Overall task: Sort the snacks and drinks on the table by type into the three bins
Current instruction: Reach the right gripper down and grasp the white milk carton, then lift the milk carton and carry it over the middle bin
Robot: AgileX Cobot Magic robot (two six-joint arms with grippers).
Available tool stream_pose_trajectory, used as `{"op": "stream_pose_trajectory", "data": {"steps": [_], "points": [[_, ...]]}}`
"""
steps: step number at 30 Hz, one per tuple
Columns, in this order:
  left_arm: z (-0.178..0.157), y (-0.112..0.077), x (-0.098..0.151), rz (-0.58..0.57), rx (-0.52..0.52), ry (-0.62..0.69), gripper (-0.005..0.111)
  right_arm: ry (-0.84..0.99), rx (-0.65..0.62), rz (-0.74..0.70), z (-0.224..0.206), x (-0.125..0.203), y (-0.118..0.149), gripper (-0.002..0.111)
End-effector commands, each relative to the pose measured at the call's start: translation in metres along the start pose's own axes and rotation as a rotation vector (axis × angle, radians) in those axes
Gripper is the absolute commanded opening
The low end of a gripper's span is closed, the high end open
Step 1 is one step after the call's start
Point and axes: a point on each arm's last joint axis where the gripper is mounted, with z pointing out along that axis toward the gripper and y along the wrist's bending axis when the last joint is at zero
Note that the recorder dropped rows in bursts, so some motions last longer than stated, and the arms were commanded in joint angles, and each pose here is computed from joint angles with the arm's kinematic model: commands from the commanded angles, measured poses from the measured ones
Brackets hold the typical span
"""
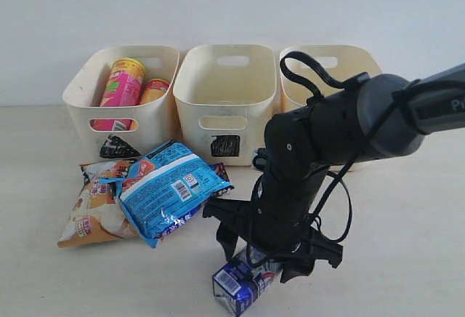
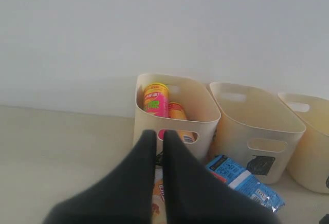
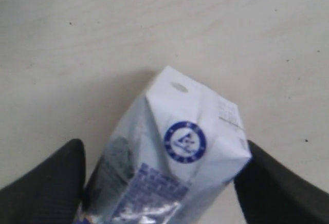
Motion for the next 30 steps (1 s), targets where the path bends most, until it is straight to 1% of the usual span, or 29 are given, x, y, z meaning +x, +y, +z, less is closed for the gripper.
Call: {"op": "stream_pose_trajectory", "data": {"steps": [1,2,3,4,10,13,16,21,23,30], "points": [[0.0,0.0,0.001,0.001,0.007,0.003,0.004,0.0,0.0,-0.042,-0.001,0.0,0.001,0.03],[0.0,0.0,0.001,0.001,0.007,0.003,0.004,0.002,-0.001,-0.049,-0.001,0.0,0.001,0.02],[0.0,0.0,0.001,0.001,0.007,0.003,0.004,0.003,-0.005,-0.055,-0.002,0.0,0.001,0.008],[0.0,0.0,0.001,0.001,0.007,0.003,0.004,0.004,-0.004,-0.06,-0.003,0.001,0.001,0.0],[0.0,0.0,0.001,0.001,0.007,0.003,0.004,-0.017,-0.026,-0.147,-0.017,-0.001,0.002,0.0],[0.0,0.0,0.001,0.001,0.007,0.003,0.004,-0.044,-0.049,-0.219,-0.029,-0.003,0.002,0.0],[0.0,0.0,0.001,0.001,0.007,0.003,0.004,-0.109,-0.065,-0.308,-0.048,-0.005,0.002,0.0],[0.0,0.0,0.001,0.001,0.007,0.003,0.004,-0.271,-0.093,-0.433,-0.086,-0.014,0.007,0.0],[0.0,0.0,0.001,0.001,0.007,0.003,0.004,-0.357,-0.097,-0.488,-0.105,-0.021,0.012,0.0],[0.0,0.0,0.001,0.001,0.007,0.003,0.004,-0.657,-0.166,-0.637,-0.159,-0.046,0.043,0.0]]}}
